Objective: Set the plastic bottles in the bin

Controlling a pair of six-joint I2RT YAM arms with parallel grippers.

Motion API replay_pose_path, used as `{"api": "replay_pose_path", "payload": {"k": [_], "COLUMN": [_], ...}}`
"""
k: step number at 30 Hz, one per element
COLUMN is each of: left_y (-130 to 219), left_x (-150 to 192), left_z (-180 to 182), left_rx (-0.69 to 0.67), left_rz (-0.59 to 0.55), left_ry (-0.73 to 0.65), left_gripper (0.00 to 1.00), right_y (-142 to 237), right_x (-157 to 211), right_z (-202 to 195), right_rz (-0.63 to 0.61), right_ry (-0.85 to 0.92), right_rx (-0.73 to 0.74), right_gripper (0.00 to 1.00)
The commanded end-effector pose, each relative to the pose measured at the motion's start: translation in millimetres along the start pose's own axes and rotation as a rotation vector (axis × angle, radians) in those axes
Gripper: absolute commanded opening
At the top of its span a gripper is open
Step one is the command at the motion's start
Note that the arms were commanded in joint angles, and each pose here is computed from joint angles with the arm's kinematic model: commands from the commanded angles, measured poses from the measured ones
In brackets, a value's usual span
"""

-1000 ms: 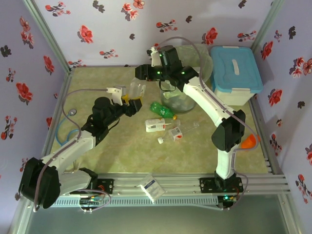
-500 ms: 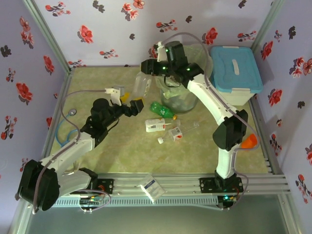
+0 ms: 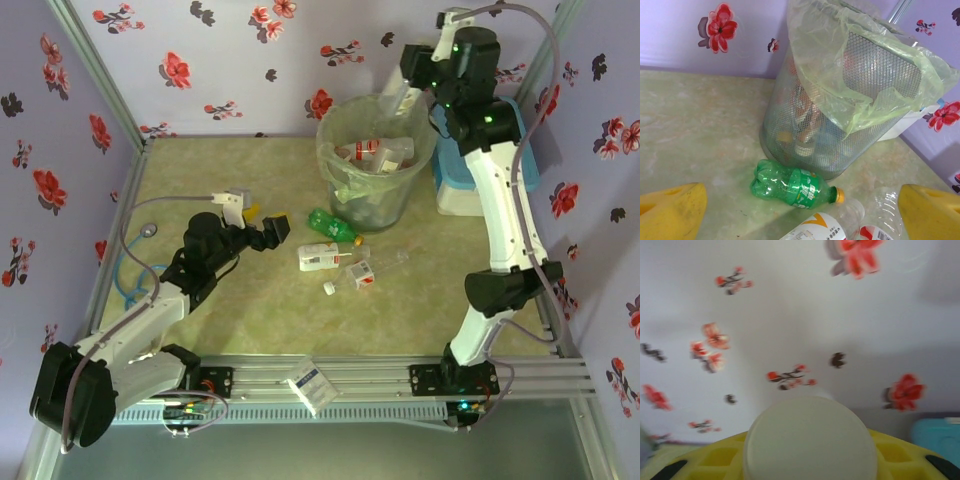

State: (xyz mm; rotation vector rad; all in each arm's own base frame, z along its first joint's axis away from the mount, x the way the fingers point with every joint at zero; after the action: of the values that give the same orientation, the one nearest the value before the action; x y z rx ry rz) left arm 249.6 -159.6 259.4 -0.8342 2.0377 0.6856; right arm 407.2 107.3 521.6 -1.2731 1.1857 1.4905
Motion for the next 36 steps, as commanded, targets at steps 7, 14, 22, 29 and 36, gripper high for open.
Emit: {"api": "replay_pose_path", "payload": {"k": [7, 14, 22, 29, 36], "left_y": [-3.2, -2.5, -7.7, -8.1, -10.6], "left_x": [-2.2, 1.0, 8.6, 9.1, 12.1], "left_z": [0.1, 1.8, 10.0, 10.6, 12.9], "left_rx": [-0.012, -0.015, -0.064, -0.068, -0.075], "left_rz": [-0.011, -0.007, 0.027, 0.029, 0.038], "left_ry": [0.019, 0.033, 0.03, 0.022, 0.029], "left_gripper": [0.97, 0.97, 0.97, 0.97, 0.97], "right_y": [-27.4, -48.3, -68.1, -85.4, -79.3], "right_x": [41.8, 65.6, 89.1, 121.8, 112.2], "right_z": [-22.7, -19.5, -13.1, -12.5, -4.5], "right_rz": [0.212, 0.325, 0.397, 0.532, 0.508], "right_ry": [0.228, 0.308, 0.335, 0.402, 0.422], "right_rx": [0.139, 0.094, 0.047, 0.047, 0.056], "right_gripper": [0.25, 0.26, 0.29, 0.54, 0.85]}}
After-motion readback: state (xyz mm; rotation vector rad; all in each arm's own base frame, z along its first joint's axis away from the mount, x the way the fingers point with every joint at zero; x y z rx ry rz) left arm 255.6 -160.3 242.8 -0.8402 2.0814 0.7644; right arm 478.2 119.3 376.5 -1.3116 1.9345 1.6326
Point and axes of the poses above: each hand's point on the last joint's axis, 136 mm out from that joint toward the fingers, its own y axis back along the fingers, its own z axis along the line the jaws close on, x = y × z, the point moved 8 cm from there along y, back along the fingers, and after that the axes turned 8 degrees about y, right-handed, at the moved point
